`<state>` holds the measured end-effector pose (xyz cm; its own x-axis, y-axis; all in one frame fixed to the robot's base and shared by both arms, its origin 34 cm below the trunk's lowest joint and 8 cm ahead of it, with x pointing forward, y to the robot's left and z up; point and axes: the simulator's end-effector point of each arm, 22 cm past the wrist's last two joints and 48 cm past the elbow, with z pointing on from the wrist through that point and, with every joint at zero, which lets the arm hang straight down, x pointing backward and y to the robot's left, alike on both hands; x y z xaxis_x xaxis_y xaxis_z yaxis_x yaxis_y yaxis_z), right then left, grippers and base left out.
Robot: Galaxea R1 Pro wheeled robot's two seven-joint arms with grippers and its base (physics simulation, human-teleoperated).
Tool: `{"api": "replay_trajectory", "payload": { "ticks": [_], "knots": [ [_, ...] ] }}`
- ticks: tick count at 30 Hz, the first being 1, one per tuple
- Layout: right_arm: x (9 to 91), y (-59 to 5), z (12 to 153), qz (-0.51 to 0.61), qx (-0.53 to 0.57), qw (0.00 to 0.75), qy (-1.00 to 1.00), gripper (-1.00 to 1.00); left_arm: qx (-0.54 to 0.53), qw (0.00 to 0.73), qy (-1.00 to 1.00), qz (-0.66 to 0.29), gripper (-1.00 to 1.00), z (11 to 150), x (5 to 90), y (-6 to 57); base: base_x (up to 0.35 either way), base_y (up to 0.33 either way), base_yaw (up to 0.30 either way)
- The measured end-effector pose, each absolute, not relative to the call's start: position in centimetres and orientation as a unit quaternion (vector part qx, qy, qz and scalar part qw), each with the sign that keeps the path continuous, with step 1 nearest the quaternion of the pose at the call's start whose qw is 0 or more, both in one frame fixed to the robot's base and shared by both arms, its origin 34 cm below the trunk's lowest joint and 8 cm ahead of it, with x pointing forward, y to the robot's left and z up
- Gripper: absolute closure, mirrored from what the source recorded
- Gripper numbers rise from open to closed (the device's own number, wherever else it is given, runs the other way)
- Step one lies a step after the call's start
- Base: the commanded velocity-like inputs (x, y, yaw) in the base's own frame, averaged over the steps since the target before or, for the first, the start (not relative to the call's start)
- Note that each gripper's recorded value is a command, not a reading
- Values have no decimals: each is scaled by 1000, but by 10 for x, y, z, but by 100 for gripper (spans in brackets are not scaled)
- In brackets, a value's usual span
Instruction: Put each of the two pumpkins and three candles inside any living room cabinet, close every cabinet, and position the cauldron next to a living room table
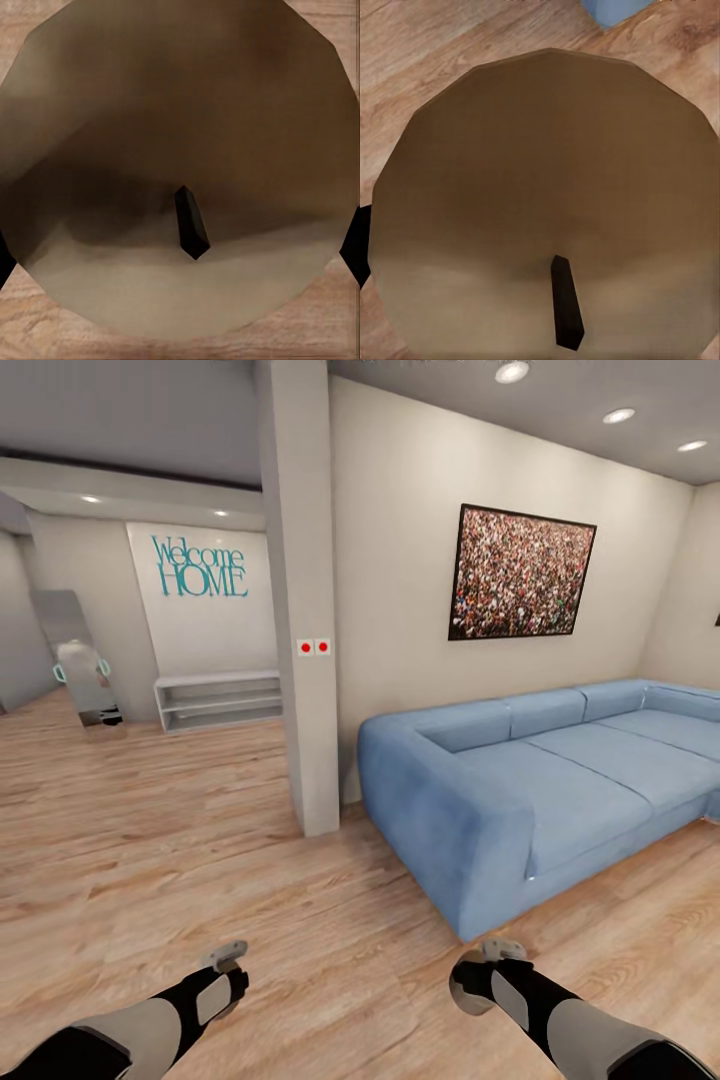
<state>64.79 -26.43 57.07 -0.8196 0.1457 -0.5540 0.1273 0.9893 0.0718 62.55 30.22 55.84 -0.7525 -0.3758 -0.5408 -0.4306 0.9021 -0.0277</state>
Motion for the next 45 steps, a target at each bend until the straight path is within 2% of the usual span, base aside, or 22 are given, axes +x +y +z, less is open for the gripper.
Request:
{"api": "replay_trajectory", "payload": {
  "ticks": [26, 37, 45],
  "knots": [
    [648, -265, 614, 14, 72, 287, 955, 100, -214, 275, 936, 47, 100, 604, 628, 297, 0, 0, 0],
    [559, -272, 567, 0, 81, 209, 975, 100, -218, 248, 942, 61, 100, 602, 600, 308, 0, 0, 0],
    [505, -277, 548, -20, 46, 193, 980, 100, -215, 233, 946, 63, 100, 601, 580, 306, 0, 0, 0]
  ]
}}
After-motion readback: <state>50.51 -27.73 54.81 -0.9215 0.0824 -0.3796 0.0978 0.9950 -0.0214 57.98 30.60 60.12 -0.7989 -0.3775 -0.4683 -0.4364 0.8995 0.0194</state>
